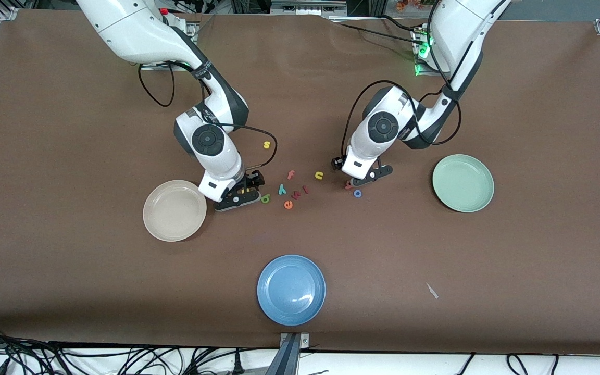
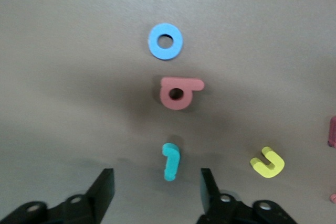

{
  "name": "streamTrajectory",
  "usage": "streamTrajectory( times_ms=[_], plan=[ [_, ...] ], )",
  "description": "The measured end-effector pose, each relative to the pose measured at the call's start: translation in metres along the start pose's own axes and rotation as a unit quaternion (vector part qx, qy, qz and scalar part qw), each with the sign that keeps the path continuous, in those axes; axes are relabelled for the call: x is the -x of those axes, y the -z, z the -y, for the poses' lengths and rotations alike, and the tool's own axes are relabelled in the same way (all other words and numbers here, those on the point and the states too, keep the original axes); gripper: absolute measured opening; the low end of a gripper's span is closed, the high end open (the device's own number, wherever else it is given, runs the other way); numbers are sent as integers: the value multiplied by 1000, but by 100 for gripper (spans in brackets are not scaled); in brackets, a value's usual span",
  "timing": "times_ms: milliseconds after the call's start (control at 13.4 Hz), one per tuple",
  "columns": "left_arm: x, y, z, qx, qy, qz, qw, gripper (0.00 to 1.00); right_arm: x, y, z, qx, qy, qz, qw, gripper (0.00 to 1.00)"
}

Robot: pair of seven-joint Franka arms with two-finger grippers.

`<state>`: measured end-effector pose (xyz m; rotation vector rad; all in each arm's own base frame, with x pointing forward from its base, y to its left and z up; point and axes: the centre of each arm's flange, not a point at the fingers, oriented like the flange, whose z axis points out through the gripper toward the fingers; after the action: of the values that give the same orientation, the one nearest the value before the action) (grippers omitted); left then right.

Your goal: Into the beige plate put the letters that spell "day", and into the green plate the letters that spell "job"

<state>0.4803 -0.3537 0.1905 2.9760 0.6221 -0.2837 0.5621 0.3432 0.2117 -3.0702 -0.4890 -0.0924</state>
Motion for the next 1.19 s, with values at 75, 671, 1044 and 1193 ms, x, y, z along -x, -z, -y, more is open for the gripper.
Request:
streamTrajectory(
  times_ms=[75, 671, 1044, 1193],
  plan=[
    [1, -4, -1, 2, 7, 0, 1000, 70, 2, -4, 1, -3, 7, -6, 1000, 100],
    [0, -20, 1, -8, 24, -5, 1000, 37, 17, -39, 2, -5, 26, -4, 1000, 100],
    [0, -18, -1, -11, 17, -14, 1000, 7, 17, -46, 1, -6, 32, -13, 999, 90],
    [0, -18, -1, -11, 17, -14, 1000, 7, 16, -45, 0, -7, 33, -16, 999, 80]
  ],
)
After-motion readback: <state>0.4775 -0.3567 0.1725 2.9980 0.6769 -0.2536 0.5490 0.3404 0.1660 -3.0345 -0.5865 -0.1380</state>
